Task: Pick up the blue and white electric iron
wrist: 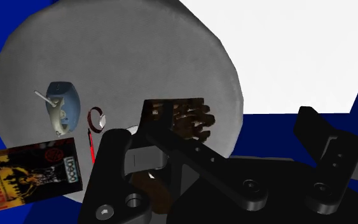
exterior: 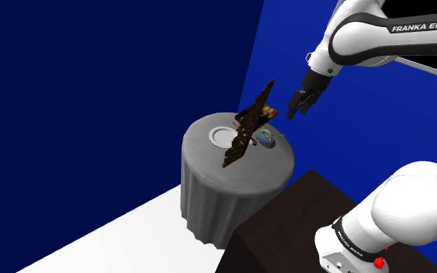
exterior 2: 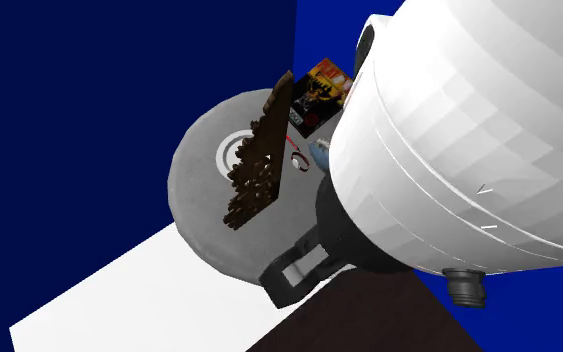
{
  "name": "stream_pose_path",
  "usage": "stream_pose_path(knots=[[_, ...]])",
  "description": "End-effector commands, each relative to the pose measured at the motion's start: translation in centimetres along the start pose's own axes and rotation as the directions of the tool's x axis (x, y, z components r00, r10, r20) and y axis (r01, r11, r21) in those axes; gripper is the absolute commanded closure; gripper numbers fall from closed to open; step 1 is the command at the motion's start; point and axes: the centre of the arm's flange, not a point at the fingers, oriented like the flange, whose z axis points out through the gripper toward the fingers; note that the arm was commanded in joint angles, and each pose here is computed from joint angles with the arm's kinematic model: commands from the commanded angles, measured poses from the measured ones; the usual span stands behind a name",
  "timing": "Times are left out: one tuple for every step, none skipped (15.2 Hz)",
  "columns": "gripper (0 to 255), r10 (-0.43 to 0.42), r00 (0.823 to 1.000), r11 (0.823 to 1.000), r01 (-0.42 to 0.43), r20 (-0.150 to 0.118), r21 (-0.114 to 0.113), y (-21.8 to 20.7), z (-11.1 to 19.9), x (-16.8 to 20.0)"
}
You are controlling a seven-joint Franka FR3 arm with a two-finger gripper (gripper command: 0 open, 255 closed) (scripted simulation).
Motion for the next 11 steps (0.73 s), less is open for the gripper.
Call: stream_pose_path(knots=[[0, 0.0, 1.0, 1.0, 0.0, -0.012, -0.004, 1.6, 1.9, 0.6], [0, 0.001, 1.0, 1.0, -0.001, -0.016, -0.006, 2.4, 2.8, 1.0], [0, 0.001, 1.0, 1.0, -0.001, -0.02, -0.007, 3.2, 3.6, 1.4], [0, 0.002, 1.0, 1.0, -0.002, -0.024, -0.009, 4.1, 4.5, 1.8], [0, 0.002, 1.0, 1.0, -0.003, -0.028, -0.01, 4.9, 5.4, 2.3], [0, 0.003, 0.999, 1.0, -0.003, -0.032, -0.012, 5.7, 6.3, 2.7], [0, 0.003, 0.999, 1.0, -0.004, -0.037, -0.013, 6.6, 7.2, 3.1], [0, 0.004, 0.999, 1.0, -0.004, -0.041, -0.015, 7.4, 8.0, 3.6], [0, 0.004, 0.999, 1.0, -0.005, -0.045, -0.016, 8.2, 8.9, 4.0], [0, 0.005, 0.999, 1.0, -0.006, -0.049, -0.017, 9.1, 9.8, 4.4], [0, 0.005, 0.999, 1.0, -0.006, -0.053, -0.019, 9.9, 10.6, 4.9]])
